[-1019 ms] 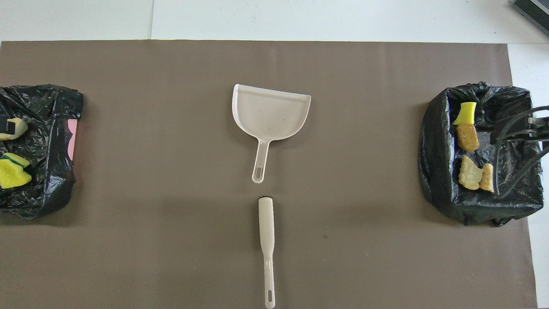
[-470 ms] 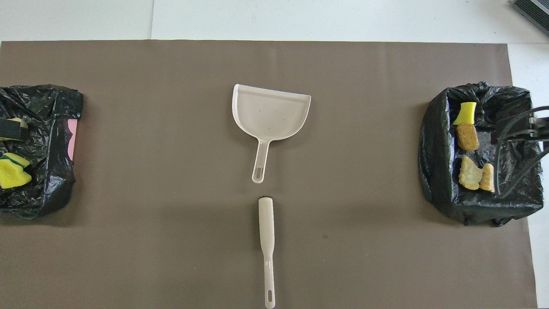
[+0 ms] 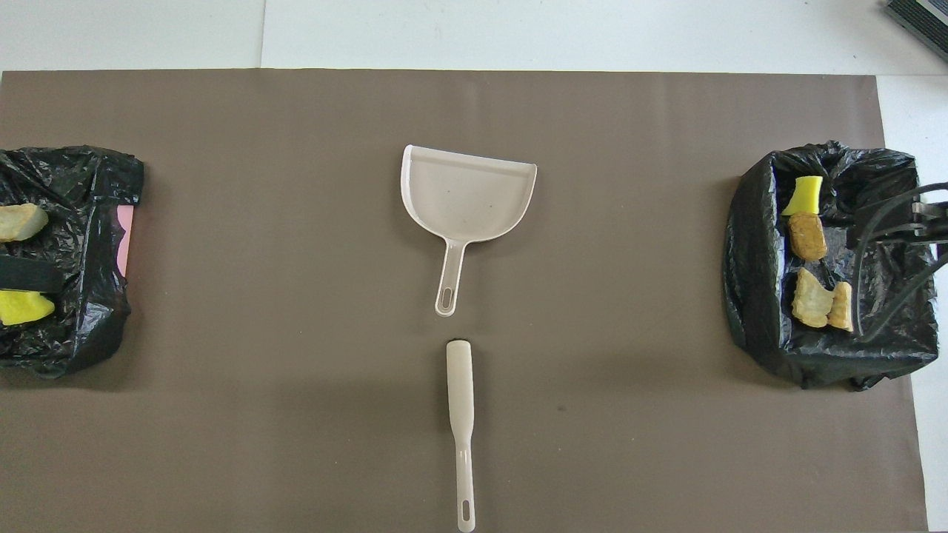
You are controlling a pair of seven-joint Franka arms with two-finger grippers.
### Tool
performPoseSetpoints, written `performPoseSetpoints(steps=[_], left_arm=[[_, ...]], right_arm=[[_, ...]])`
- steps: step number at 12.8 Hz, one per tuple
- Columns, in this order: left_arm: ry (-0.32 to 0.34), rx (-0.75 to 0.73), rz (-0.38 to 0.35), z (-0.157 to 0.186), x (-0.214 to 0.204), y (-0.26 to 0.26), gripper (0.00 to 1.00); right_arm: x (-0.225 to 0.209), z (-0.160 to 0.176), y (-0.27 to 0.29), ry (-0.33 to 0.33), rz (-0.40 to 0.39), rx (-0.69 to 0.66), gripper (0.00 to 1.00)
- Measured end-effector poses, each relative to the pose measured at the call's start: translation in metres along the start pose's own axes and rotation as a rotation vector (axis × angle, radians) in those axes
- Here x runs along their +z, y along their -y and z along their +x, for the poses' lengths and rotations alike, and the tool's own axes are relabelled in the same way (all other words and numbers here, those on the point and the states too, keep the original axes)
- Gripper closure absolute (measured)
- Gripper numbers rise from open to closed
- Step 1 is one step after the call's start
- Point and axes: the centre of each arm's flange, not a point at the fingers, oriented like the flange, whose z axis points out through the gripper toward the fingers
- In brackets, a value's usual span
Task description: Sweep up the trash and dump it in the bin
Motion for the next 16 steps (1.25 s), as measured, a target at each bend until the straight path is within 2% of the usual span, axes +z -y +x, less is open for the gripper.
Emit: performPoseSetpoints(steps=[4, 8, 16], left_arm=[[-0.044, -0.035, 0.004, 0.002, -0.019, 0.001, 0.00], [-0.043, -0.047, -0.036, 0.004, -0.017, -0.003, 0.00], [-0.041, -0.062, -0.040, 0.004, -0.016, 0.002, 0.00]], right_arm=[[0.001, -0.001, 0.001, 0.007, -0.001, -0.001, 0.00], [0.001, -0.001, 0.001, 0.008, -0.001, -0.001, 0.00], [0.001, -0.001, 0.001, 0.008, -0.001, -0.001, 0.00]])
